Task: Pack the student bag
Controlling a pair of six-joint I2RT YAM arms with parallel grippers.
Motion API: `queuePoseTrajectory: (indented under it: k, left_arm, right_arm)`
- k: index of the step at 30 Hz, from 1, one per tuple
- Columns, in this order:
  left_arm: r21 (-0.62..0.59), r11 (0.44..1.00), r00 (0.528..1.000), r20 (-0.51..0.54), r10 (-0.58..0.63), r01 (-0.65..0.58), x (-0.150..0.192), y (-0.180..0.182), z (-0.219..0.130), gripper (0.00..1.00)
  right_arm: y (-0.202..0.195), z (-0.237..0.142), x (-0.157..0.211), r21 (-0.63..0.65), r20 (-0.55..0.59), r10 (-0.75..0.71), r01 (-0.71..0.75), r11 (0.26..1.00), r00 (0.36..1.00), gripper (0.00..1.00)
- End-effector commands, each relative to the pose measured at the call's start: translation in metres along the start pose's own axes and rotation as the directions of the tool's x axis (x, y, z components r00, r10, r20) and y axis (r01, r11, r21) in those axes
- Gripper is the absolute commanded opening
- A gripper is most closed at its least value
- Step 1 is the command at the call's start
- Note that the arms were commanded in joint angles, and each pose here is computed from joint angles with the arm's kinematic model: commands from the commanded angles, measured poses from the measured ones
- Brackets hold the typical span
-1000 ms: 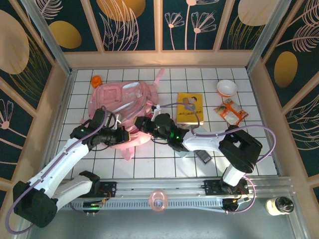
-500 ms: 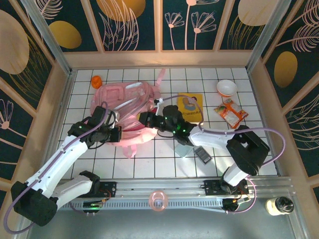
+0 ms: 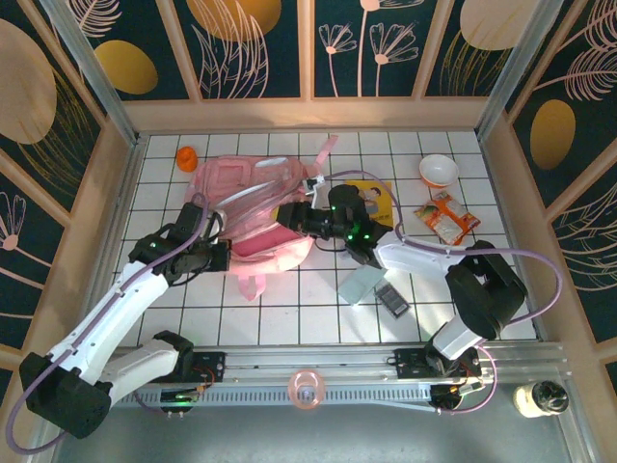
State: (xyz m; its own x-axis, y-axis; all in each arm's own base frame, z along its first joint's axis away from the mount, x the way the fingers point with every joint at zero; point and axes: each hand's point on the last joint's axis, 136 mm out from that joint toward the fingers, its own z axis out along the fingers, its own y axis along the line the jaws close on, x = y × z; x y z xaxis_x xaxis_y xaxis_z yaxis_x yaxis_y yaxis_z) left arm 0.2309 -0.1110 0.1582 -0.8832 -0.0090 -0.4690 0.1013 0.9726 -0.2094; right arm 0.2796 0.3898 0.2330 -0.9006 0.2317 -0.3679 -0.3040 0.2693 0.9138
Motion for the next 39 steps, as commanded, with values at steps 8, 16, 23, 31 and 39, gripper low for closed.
queuePoseTrajectory:
  k: [8,16,23,31,39]
  left_arm:
    - [0.379,0.91,0.967,0.12,-0.226,0.165,-0.049,-0.064,-0.005,0.0]
    - [0.516,0.81,0.939,0.031,-0.343,0.279,-0.04,-0.082,-0.01,0.0]
    - [0.579,0.732,0.926,-0.126,-0.356,0.36,-0.008,-0.093,-0.006,0.0]
    - [0.439,0.859,0.964,-0.099,-0.246,0.264,0.014,-0.067,0.016,0.0]
    - [0.133,0.988,0.985,0.142,-0.096,0.077,-0.031,-0.02,0.021,0.0]
  right_arm:
    - [0.017,0.02,0.01,-0.064,0.153,0.204,-0.196,0.978,0.967,0.51]
    - [-0.007,0.024,0.005,0.142,0.153,-0.004,-0.018,0.99,0.988,0.08]
    - [-0.026,-0.001,0.014,0.193,0.032,-0.284,0.273,0.943,0.958,0.0]
    - [0.004,-0.02,0.001,0.071,-0.004,-0.345,0.345,0.936,0.939,0.0]
    - [0.048,-0.046,-0.018,-0.059,0.021,-0.281,0.282,0.958,0.959,0.0]
